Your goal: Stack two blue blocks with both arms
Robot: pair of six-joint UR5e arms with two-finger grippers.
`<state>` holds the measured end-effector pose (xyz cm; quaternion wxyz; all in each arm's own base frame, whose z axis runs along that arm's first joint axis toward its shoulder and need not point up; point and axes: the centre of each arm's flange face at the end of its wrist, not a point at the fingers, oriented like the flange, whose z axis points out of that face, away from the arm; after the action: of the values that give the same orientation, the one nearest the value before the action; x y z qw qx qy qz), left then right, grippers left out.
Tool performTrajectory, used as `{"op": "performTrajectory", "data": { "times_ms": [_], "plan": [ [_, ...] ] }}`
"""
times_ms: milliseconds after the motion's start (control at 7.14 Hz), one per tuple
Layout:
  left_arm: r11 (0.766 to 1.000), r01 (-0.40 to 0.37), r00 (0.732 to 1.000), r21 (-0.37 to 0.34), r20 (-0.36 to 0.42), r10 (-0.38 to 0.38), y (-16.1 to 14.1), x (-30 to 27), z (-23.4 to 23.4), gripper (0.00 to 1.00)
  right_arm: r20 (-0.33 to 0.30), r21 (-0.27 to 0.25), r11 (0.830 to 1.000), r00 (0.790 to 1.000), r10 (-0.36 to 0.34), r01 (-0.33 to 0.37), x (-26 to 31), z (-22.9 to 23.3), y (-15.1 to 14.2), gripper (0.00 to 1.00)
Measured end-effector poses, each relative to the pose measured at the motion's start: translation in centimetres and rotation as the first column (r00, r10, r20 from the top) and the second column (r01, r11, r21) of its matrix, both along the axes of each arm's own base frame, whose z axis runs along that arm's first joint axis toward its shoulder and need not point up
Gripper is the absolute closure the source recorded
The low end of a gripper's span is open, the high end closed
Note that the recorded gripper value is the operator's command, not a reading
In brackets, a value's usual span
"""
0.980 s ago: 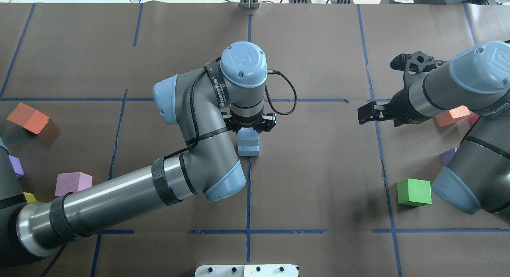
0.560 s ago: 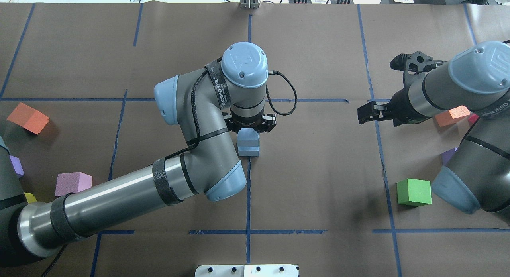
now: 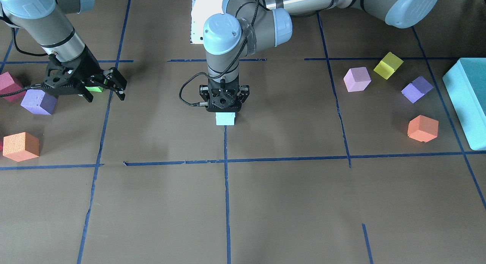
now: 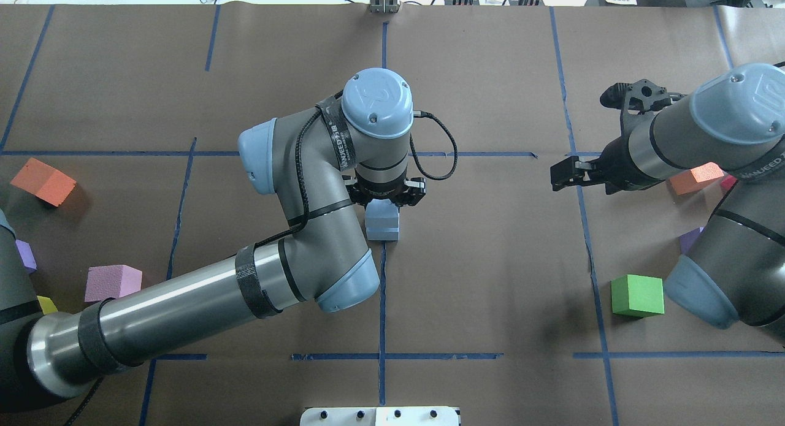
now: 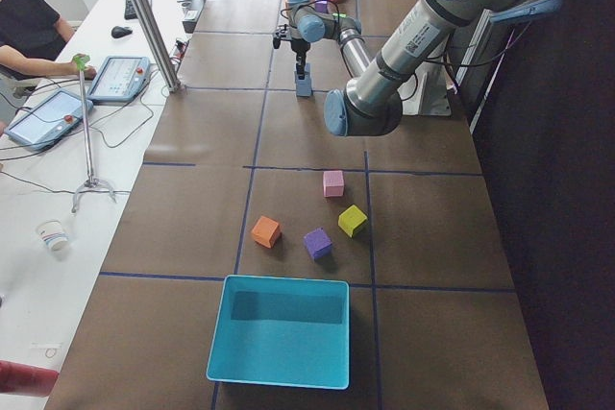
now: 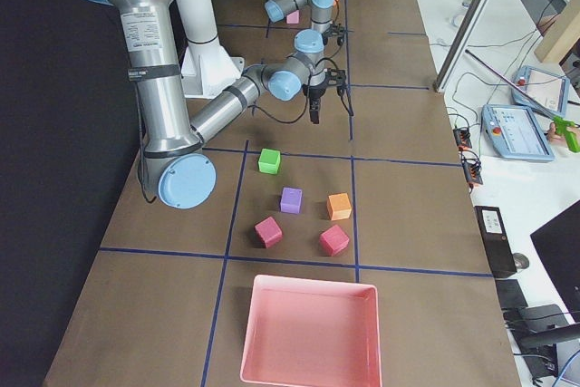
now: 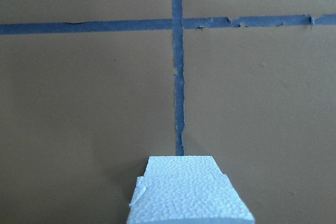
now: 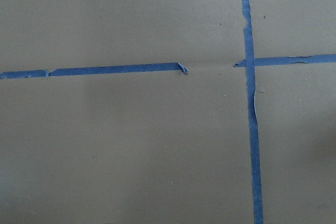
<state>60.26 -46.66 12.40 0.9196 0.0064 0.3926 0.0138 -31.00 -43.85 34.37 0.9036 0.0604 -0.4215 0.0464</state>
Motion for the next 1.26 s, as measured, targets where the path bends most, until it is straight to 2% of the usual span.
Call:
{"op": "performTrajectory", "data": {
  "times_ms": [840, 980, 1120, 1260],
  "plan": [
    [1.0, -0.011, 1.0, -0.002, 0.002, 0.011, 0.59, 0.46, 0.19, 0.68, 0.001, 0.0, 1.0, 1.0, 0.001, -0.001, 0.02, -0.05, 0.02, 0.0],
    [1.0, -0.014, 1.0, -0.002, 0.002, 0.014, 0.79, 0.61, 0.23, 0.63, 0.002, 0.0, 1.0, 1.0, 0.001, -0.001, 0.02, -0.07, 0.02, 0.0],
    [1.0, -0.016, 1.0, -0.002, 0.002, 0.016, 0.89, 0.68, 0.27, 0.18, 0.002, 0.0, 1.0, 1.0, 0.001, -0.001, 0.02, -0.07, 0.02, 0.0],
    [1.0, -0.019, 1.0, 0.0, 0.001, 0.019, 0.98, 0.71, 0.27, 0.0, 0.002, 0.0, 1.0, 1.0, 0.001, -0.001, 0.02, -0.07, 0.03, 0.0]
  ]
}}
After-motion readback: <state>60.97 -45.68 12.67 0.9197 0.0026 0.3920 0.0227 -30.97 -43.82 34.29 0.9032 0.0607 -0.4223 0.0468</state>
